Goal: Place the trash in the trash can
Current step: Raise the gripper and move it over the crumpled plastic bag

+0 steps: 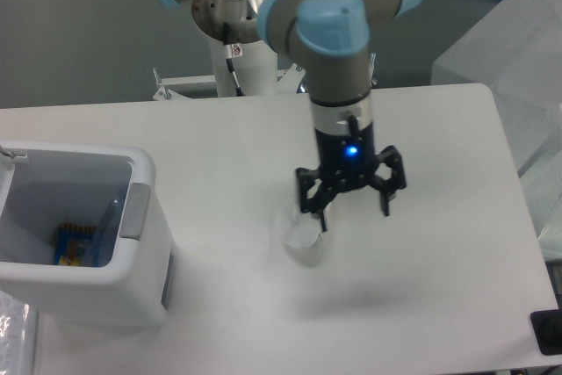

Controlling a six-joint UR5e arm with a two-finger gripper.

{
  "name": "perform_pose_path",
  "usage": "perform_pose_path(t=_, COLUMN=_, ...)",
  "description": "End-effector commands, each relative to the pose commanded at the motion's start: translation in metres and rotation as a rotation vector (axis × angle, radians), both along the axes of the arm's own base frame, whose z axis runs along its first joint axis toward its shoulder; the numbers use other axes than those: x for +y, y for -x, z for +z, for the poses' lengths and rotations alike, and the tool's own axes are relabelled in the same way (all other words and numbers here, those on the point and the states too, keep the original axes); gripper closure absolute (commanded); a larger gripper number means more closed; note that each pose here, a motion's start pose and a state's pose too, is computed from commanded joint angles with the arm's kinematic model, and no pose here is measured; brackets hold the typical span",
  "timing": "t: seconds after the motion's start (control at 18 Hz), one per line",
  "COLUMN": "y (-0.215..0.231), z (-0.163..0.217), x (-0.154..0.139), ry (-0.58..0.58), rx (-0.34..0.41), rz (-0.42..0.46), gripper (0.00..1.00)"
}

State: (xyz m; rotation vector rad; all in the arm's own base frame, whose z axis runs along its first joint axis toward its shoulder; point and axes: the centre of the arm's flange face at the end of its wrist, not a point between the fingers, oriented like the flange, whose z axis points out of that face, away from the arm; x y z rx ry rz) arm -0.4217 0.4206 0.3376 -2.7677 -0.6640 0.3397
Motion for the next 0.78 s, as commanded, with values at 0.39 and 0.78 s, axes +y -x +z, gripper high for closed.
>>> perform_pose_path(t=0.39, y=-0.01, z=-0.061, x=-0.008, ry=0.075, rx=-0.099, rz=-0.001, gripper=0.0)
perform_pose_path(t=0.78, y=-0.026, z=-0.108, x=-0.009, ry=0.134, rx=-0.168, rz=-0.009, gripper=0.0)
